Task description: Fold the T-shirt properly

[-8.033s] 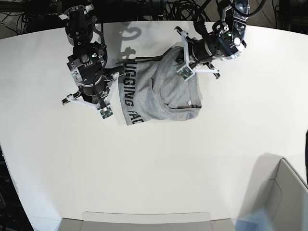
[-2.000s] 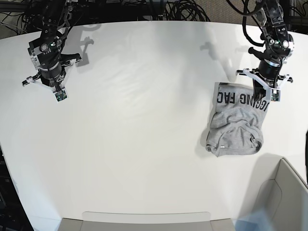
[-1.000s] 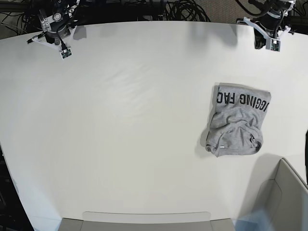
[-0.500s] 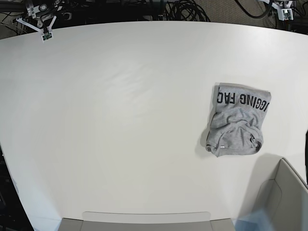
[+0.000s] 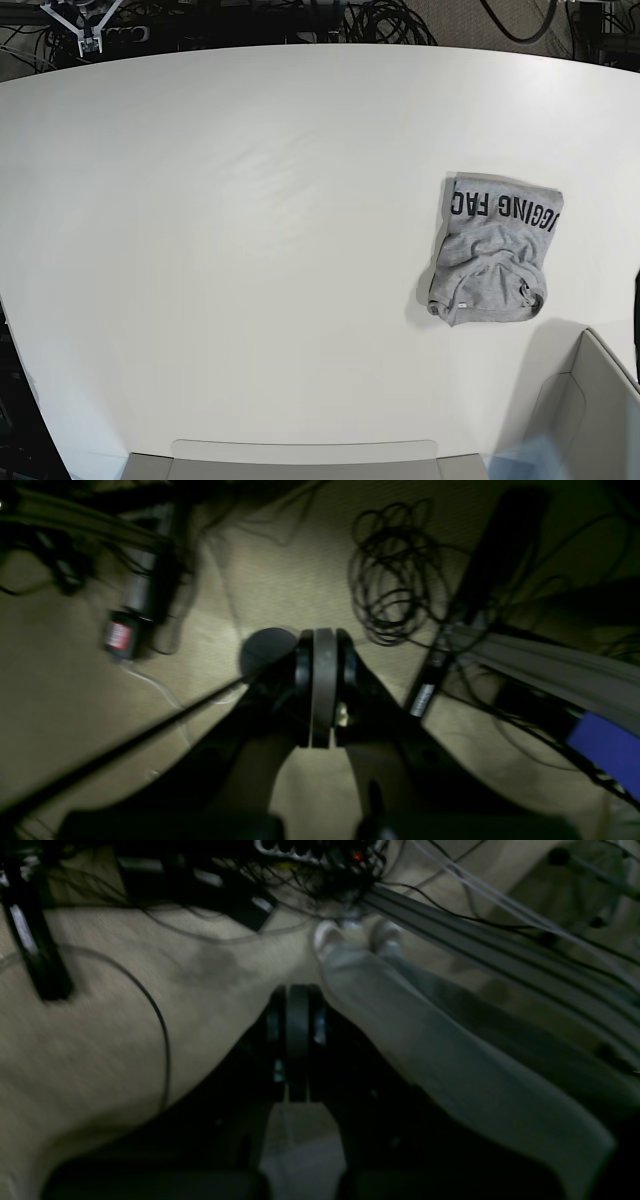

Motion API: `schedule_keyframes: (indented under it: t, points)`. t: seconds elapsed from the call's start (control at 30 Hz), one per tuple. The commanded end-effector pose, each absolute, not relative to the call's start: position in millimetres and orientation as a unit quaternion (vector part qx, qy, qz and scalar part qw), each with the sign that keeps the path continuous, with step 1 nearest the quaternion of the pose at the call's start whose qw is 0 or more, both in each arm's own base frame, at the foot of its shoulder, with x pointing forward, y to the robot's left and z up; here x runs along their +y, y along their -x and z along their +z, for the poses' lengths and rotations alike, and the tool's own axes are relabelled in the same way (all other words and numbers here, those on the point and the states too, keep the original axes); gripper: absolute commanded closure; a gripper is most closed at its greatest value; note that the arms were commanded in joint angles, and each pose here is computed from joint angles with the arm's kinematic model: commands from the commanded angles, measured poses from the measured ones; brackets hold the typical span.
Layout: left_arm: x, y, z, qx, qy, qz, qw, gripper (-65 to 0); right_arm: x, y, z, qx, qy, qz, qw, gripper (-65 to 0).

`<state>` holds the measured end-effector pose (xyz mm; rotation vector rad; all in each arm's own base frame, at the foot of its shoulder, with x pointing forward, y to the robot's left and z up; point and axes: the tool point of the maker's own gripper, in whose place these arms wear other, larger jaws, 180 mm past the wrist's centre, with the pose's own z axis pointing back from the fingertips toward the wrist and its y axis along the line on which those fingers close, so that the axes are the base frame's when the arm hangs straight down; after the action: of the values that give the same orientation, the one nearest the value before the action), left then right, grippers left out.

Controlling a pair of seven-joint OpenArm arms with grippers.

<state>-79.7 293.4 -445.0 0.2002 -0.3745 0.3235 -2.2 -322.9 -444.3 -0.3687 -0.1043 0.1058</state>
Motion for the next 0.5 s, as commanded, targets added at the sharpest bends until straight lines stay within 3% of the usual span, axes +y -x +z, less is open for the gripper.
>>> schedule_keyframes:
  t: [0.0,0.2,0.47]
  points:
    - [291.8,91.0,-445.3,-0.183,-0.098,0.170,0.963,0.0,-324.3,8.9,-446.7,-0.052,0.177,0.053,0.981,0.0]
    - [272.8,117.6,-482.4,-0.156,-0.077,0.186,0.967,0.0,-317.3,31.9,-484.8,-0.043,0.141,0.032,0.989,0.0]
    - [232.5,131.1,-544.6,-0.130,-0.034,0.218,0.967,0.0,-333.2,22.1,-515.9,-0.089,0.141,-0.026,0.986,0.0]
